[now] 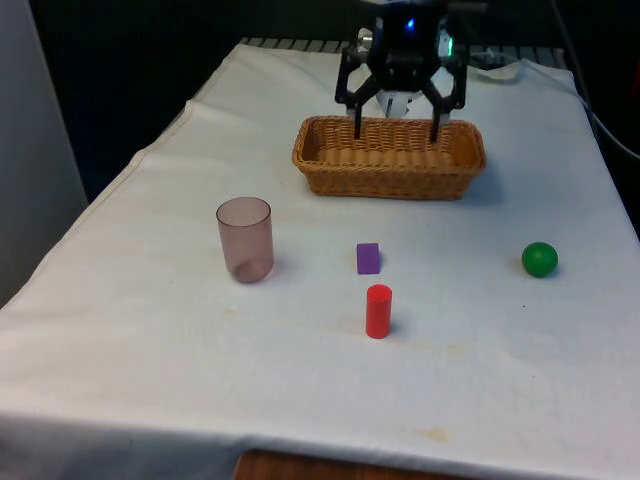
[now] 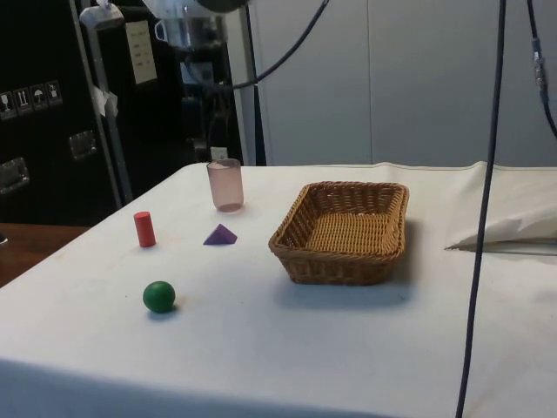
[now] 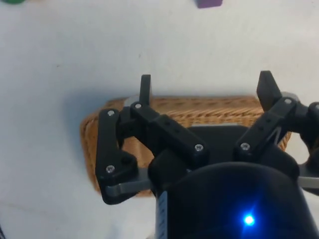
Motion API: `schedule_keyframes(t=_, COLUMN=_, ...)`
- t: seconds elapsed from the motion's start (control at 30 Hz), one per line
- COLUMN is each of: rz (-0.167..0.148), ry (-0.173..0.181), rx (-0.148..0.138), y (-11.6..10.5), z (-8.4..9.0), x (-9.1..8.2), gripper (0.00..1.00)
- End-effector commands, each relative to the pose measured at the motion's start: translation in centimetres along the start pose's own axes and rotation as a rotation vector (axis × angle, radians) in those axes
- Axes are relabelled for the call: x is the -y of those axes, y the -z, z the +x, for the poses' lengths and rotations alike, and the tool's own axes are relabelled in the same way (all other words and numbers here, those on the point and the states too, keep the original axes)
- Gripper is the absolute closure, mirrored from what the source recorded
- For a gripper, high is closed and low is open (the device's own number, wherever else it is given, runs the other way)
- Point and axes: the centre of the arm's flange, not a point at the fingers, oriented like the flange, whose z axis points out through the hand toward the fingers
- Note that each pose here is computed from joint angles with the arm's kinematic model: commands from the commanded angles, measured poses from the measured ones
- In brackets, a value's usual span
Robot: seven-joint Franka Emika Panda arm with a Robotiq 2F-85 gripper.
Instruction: Pick up the triangular block and place it into the basket.
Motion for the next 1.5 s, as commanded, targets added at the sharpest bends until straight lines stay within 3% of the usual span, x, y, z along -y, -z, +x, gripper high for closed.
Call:
schedule_keyframes(t=0.0, rz=0.005, ry=0.006, rx=-0.011, y=-0.5, z=0.1, x=-0.3, gripper=0.00)
schedule_keyframes(t=0.23, rz=-0.018, ry=0.008, rx=-0.018, y=-3.0, z=0.9, x=-2.1, gripper=0.00)
schedule_keyframes(t=0.53, rz=-0.008, ry=-0.002, rx=-0.017, y=-7.0, z=3.0, x=-3.0, gripper=0.00)
schedule_keyframes(t=0.57, rz=-0.019, ry=-0.004, rx=-0.011, y=-6.7, z=3.0, x=-3.1, gripper=0.00)
schedule_keyframes(t=0.7, rz=0.013, ry=-0.006, rx=-0.010, y=-8.4, z=2.9, x=-2.9, gripper=0.00)
schedule_keyframes(t=0.8, rz=0.024, ry=-0.008, rx=-0.004, y=-9.2, z=2.8, x=-2.8, gripper=0.00)
schedule_keyframes(t=0.83, rz=0.013, ry=-0.009, rx=0.007, y=-8.9, z=2.8, x=-3.0, gripper=0.00)
schedule_keyframes(t=1.0, rz=0.039, ry=-0.011, rx=-0.010, y=-10.9, z=2.4, x=-2.5, gripper=0.00)
schedule_keyframes(t=1.13, rz=0.043, ry=-0.012, rx=-0.015, y=-12.0, z=2.1, x=-2.3, gripper=0.00)
schedule_keyframes(t=1.17, rz=0.034, ry=-0.014, rx=-0.003, y=-11.8, z=2.1, x=-2.4, gripper=0.00)
schedule_keyframes(t=1.2, rz=0.044, ry=-0.013, rx=-0.019, y=-12.1, z=2.1, x=-2.3, gripper=0.00)
schedule_keyframes(t=1.47, rz=0.044, ry=-0.019, rx=-0.030, y=-14.5, z=1.7, x=-2.0, gripper=0.00)
